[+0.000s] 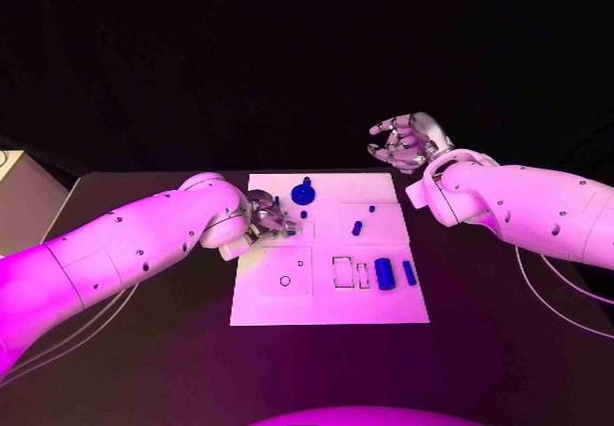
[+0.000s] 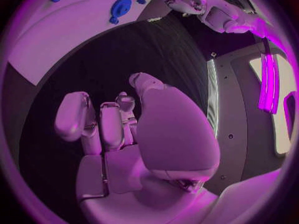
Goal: Assemble the parts on the task board
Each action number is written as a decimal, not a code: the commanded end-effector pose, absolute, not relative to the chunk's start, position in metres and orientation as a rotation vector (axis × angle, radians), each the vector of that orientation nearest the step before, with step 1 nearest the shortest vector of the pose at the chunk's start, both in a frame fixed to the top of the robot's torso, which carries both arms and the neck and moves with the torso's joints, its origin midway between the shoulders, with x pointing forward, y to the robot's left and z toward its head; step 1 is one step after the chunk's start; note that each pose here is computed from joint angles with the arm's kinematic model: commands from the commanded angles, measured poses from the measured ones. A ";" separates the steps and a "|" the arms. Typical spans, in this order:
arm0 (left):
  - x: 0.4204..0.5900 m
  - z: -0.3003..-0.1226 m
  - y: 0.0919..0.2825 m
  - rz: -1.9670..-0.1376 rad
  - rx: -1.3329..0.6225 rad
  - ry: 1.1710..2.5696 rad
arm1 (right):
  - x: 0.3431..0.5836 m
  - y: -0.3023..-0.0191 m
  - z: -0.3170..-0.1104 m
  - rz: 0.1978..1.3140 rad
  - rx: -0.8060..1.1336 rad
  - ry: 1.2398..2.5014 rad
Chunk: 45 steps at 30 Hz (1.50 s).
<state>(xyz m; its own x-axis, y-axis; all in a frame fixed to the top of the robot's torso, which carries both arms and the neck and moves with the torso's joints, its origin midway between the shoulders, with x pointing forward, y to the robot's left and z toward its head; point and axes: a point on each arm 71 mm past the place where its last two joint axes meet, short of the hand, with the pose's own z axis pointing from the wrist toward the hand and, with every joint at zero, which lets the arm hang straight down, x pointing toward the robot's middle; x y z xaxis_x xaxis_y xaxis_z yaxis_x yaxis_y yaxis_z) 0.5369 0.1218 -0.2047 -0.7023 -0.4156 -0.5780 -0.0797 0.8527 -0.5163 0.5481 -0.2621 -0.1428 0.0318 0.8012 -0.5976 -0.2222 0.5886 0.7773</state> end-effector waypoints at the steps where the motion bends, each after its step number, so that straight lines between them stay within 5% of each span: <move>1: 0.536 -0.206 0.120 -0.593 -0.336 2.319 | 0.548 -0.261 -0.143 0.860 0.547 1.320; 45: 0.532 -0.206 0.125 -0.683 -0.422 2.342 | 0.548 -0.262 -0.145 0.862 0.553 1.341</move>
<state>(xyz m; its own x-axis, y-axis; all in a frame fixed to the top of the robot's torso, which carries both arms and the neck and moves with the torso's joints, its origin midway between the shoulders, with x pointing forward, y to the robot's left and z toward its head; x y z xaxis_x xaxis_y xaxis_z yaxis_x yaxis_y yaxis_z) 0.5334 0.1272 -0.2054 -0.7220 -0.4493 -0.5261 -0.1141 0.8273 -0.5501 0.5477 -0.2624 -0.1451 0.0167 0.8009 -0.5985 -0.2137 0.5876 0.7804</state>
